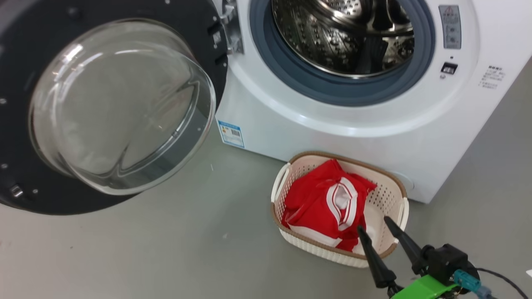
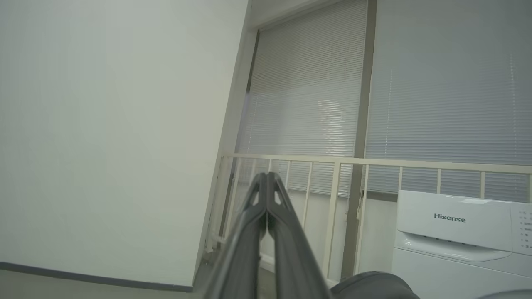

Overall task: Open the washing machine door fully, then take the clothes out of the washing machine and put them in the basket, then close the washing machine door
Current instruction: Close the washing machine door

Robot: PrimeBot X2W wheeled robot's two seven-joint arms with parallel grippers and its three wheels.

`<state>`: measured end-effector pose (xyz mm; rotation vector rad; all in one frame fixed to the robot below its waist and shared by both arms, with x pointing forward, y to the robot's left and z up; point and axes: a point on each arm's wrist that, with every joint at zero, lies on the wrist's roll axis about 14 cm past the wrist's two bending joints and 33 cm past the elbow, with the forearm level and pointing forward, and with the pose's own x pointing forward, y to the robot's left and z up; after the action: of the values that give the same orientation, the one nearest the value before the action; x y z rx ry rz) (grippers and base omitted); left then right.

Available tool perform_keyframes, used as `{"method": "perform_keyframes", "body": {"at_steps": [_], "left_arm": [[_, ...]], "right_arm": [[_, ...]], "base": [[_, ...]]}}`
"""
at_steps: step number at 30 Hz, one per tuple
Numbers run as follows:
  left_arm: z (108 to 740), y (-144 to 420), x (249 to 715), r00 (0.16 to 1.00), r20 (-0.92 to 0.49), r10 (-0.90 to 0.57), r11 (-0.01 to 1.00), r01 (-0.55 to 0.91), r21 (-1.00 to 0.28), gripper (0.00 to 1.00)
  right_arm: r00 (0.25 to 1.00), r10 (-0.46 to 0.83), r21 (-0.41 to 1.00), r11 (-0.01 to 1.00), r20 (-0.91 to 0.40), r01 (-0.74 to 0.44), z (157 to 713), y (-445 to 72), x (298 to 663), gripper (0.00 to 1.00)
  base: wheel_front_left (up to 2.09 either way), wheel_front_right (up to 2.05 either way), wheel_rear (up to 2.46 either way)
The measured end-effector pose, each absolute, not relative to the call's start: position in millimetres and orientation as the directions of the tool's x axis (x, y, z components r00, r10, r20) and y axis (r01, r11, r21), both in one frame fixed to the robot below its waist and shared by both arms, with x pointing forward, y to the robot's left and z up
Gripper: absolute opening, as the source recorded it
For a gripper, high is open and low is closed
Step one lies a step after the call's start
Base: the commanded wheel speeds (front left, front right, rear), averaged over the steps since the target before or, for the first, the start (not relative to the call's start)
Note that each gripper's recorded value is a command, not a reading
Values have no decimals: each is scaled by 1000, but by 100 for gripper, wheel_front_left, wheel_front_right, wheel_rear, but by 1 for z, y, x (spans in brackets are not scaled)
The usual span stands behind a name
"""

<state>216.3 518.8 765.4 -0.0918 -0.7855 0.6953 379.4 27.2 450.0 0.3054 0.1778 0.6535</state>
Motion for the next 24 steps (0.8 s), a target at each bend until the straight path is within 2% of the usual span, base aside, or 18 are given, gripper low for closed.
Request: {"method": "perform_keyframes", "body": {"at_steps": [5,11,17,24], "left_arm": [[745,547,252,598,434,674,735,-482,-477,0],[691,559,281,760,88,644,631,-463,-622,0],[655,559,289,808,-132,575,550,-500,-669,0],[633,549,306,830,-234,506,524,-512,-681,0]], "right_arm": [[789,608,345,761,-87,-549,439,23,389,100],[787,607,356,763,-108,-540,430,23,391,100],[782,612,361,761,-121,-539,423,25,393,100],[780,614,369,757,-121,-539,419,28,401,100]], "base": [[0,0,0],[0,0,0],[0,0,0],[0,0,0]]}}
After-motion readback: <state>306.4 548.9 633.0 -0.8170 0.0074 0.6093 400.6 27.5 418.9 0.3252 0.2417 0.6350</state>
